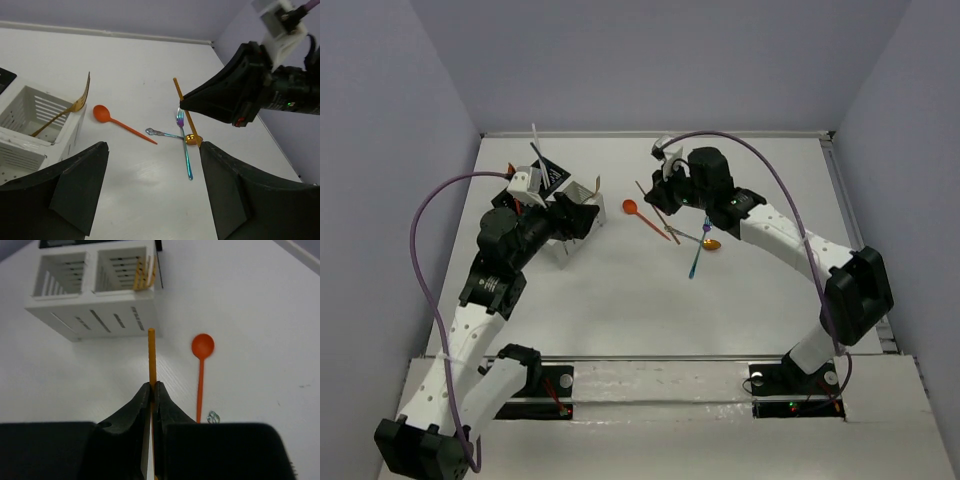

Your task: Sort the eating utensils into containers

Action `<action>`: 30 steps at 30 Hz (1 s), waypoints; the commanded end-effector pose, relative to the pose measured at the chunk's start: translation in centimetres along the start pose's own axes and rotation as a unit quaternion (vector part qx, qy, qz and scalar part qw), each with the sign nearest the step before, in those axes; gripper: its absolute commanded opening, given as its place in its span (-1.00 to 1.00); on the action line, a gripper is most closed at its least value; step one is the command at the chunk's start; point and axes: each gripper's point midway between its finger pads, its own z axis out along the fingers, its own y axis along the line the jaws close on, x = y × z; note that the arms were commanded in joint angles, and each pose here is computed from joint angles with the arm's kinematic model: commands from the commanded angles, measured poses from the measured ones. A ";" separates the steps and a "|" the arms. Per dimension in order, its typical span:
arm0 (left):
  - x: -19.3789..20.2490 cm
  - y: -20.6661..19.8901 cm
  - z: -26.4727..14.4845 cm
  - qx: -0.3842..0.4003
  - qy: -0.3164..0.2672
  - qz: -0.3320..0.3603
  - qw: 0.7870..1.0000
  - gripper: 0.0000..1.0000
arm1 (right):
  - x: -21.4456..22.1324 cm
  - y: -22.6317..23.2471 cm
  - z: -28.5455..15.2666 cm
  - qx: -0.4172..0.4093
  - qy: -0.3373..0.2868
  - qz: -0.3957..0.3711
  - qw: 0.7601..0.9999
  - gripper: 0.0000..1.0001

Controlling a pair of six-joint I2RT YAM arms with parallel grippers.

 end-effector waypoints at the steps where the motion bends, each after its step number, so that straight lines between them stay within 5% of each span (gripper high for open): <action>1: 1.0 -1.3 0.9 0.047 0.015 -0.020 0.999 0.67 | -5.8 4.8 -1.3 -0.065 -0.121 0.020 0.990 -0.86; 13: 3.1 -1.9 2.2 0.082 0.057 -0.051 0.994 0.66 | -6.4 11.2 -1.0 -0.145 -0.145 0.021 0.979 -0.86; 25: 3.1 -1.4 2.4 0.070 0.053 -0.057 0.995 0.29 | -5.7 14.8 0.3 -0.175 -0.132 0.011 0.976 -0.86; 30: 3.3 -1.4 2.5 0.069 0.056 -0.058 0.994 -0.12 | -5.8 15.1 0.1 -0.176 -0.139 0.009 0.975 -0.86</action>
